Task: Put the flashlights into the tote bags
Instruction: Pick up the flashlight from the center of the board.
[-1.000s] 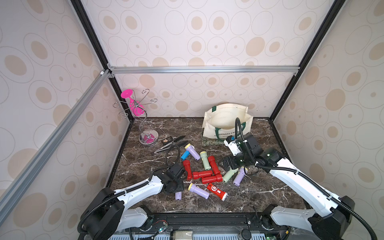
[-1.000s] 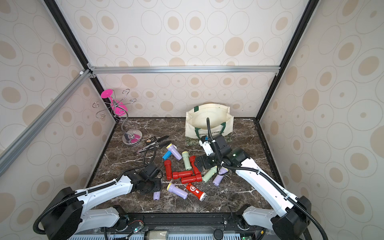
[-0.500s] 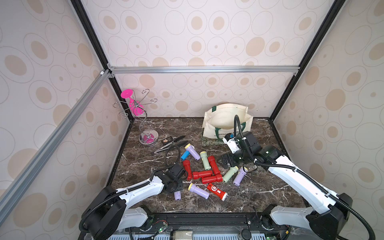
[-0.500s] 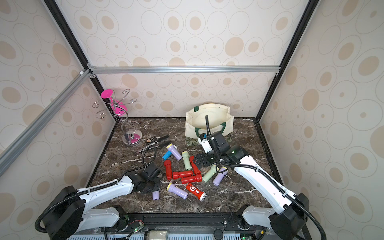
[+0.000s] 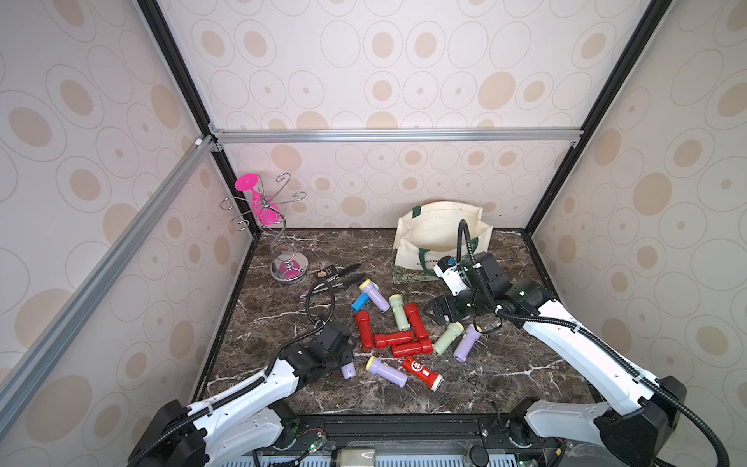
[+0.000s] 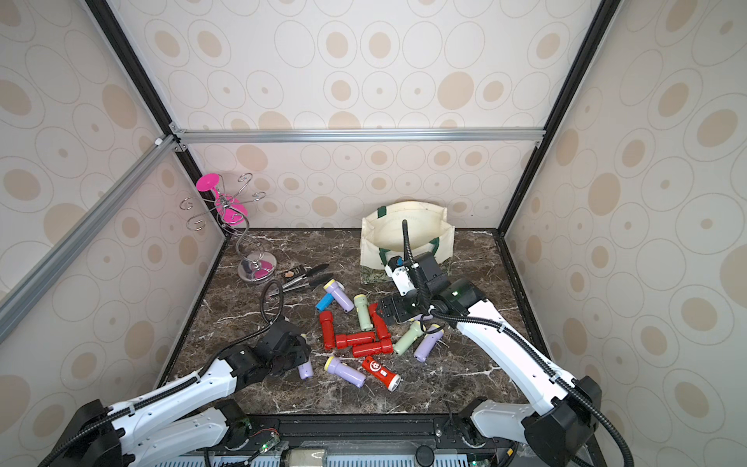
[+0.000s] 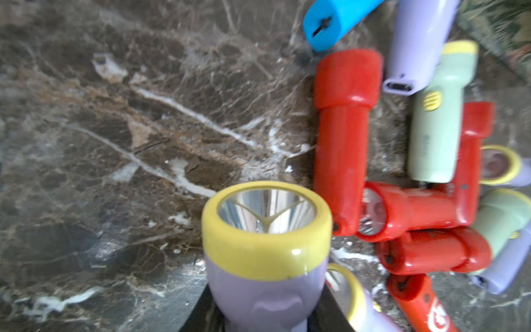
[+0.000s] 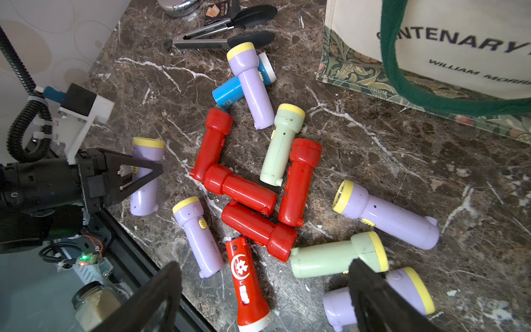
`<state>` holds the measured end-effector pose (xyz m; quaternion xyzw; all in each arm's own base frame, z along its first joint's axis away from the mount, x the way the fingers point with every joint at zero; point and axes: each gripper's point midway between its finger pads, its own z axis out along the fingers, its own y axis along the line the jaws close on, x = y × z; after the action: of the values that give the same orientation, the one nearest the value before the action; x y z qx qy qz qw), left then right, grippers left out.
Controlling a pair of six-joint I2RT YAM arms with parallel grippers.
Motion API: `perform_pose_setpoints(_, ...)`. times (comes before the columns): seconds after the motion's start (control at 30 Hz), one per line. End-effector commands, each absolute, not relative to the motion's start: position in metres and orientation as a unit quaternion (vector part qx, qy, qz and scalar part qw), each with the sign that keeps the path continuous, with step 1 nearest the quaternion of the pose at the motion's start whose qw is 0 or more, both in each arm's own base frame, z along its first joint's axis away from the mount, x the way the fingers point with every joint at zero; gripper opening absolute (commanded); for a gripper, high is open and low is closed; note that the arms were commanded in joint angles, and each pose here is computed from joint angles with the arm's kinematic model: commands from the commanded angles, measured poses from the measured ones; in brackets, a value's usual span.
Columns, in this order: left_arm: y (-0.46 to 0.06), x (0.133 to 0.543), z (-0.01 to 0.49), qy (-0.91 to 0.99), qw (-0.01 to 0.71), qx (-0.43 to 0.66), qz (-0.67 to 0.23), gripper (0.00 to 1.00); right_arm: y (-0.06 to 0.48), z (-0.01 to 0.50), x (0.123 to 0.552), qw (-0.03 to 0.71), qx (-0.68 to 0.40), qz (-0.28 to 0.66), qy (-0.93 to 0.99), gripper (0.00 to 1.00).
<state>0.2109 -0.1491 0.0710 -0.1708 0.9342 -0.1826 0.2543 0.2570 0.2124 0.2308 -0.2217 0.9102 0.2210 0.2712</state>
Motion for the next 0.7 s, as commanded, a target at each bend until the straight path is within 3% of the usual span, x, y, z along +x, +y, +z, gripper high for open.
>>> perform_pose_setpoints(0.0,-0.171,0.243,0.132,0.896,0.332,-0.167,-0.242,0.18,0.223,0.255,0.251,0.274,-0.212,0.289,0.893,0.92)
perform_pose_setpoints(0.3,-0.219,0.282,0.225,0.834,0.401,-0.136,-0.355,0.12,0.255,0.288,0.251,0.246,-0.215,0.456,0.828,0.89)
perform_pose_setpoints(0.5,-0.248,0.303,0.262,0.803,0.404,-0.148,-0.413,0.11,0.270,0.272,0.248,0.191,-0.231,0.488,0.820,0.86)
perform_pose_setpoints(0.67,-0.267,0.310,0.277,0.787,0.391,-0.155,-0.451,0.11,0.276,0.274,0.248,0.187,-0.242,0.505,0.807,0.85)
